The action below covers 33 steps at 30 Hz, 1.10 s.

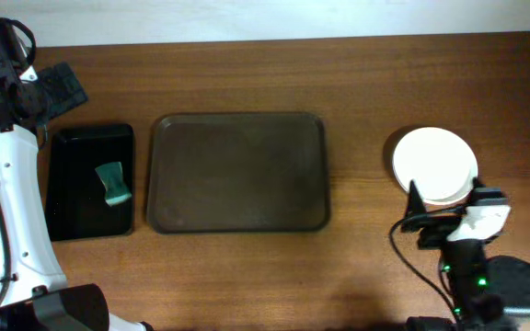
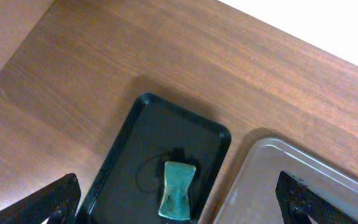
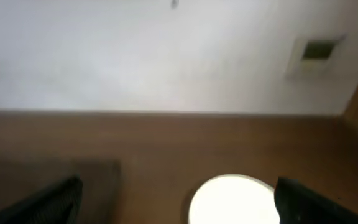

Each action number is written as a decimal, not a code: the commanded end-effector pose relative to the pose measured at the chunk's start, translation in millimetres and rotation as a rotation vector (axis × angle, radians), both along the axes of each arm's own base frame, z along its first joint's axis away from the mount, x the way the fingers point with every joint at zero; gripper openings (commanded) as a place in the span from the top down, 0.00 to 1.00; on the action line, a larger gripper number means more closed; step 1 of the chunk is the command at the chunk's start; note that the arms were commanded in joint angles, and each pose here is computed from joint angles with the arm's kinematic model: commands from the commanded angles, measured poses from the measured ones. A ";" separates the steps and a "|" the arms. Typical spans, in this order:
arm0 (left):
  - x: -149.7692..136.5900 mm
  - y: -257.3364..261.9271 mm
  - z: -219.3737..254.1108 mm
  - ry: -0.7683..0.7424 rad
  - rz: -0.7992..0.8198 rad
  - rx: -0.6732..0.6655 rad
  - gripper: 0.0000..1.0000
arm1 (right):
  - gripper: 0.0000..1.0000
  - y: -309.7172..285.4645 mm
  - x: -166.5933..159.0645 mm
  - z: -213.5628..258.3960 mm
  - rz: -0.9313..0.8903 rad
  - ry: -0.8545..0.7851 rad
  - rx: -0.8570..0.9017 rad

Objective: Clean dirty plates on tray and stack at the side

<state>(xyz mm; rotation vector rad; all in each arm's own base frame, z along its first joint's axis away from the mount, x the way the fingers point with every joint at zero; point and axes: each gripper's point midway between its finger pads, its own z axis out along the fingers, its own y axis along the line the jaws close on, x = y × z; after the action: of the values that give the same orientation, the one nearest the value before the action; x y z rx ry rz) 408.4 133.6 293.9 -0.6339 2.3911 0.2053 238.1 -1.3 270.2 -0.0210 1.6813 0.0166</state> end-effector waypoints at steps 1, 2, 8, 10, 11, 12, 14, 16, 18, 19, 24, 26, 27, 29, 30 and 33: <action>-2.0 0.7 5.3 -0.010 0.003 0.006 0.01 | 0.02 11.3 1.8 -38.7 0.065 -0.055 -0.008; -2.1 0.9 5.3 -0.010 0.003 0.006 0.01 | 0.02 11.3 2.7 -55.5 0.065 -0.065 -0.007; -2.1 0.9 5.3 -0.010 0.003 0.006 0.01 | 0.02 15.6 8.0 -98.4 0.085 -0.095 -0.008; -2.0 0.7 5.3 -0.010 0.003 0.006 0.01 | 0.02 18.4 6.9 -110.3 0.097 -0.050 -0.004; -2.0 0.7 5.3 -0.010 0.003 0.006 0.01 | 0.02 19.1 6.8 -110.3 0.100 -0.050 -0.003; -2.1 0.9 5.3 -0.010 0.003 0.006 0.01 | 0.02 20.5 6.7 -110.4 0.109 -0.050 -0.003; -2.1 0.9 5.3 -0.010 0.003 0.006 0.01 | 0.01 20.0 6.8 -110.4 0.106 -0.050 -0.003; -2.1 0.9 5.3 -0.010 0.003 0.006 0.01 | 0.02 20.0 6.8 -110.4 0.106 -0.050 -0.003; -2.1 0.9 5.3 -0.010 0.003 0.006 0.01 | 0.02 20.0 6.8 -110.4 0.106 -0.050 -0.003; -2.1 0.9 5.3 -0.010 0.003 0.006 0.01 | 0.02 20.0 6.8 -110.4 0.106 -0.050 -0.003; -2.1 0.9 5.3 -0.010 0.003 0.006 0.01 | 0.02 20.0 6.8 -110.4 0.106 -0.050 -0.003; -4.3 1.6 7.5 -0.011 0.008 0.013 0.01 | 0.02 20.0 6.8 -110.3 0.106 -0.050 -0.003; -15.0 5.7 13.6 -0.001 0.031 0.044 0.01 | 0.02 20.0 6.8 -110.4 0.106 -0.050 -0.003; -26.4 3.3 30.0 -0.046 0.033 0.059 0.01 | 0.02 20.0 6.8 -110.4 0.106 -0.050 -0.003; -27.5 -4.1 40.1 -0.112 0.008 0.047 0.01 | 0.02 20.0 6.8 -110.4 0.106 -0.050 -0.003; -40.6 -28.7 47.2 -0.349 -0.080 0.025 0.01 | 0.02 20.0 6.8 -110.4 0.106 -0.050 -0.003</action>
<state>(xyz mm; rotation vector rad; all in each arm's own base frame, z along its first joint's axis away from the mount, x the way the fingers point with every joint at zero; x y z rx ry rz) 384.5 125.6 340.5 -0.5894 2.1537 0.1813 245.5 14.0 161.8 -0.0910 1.6300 0.0765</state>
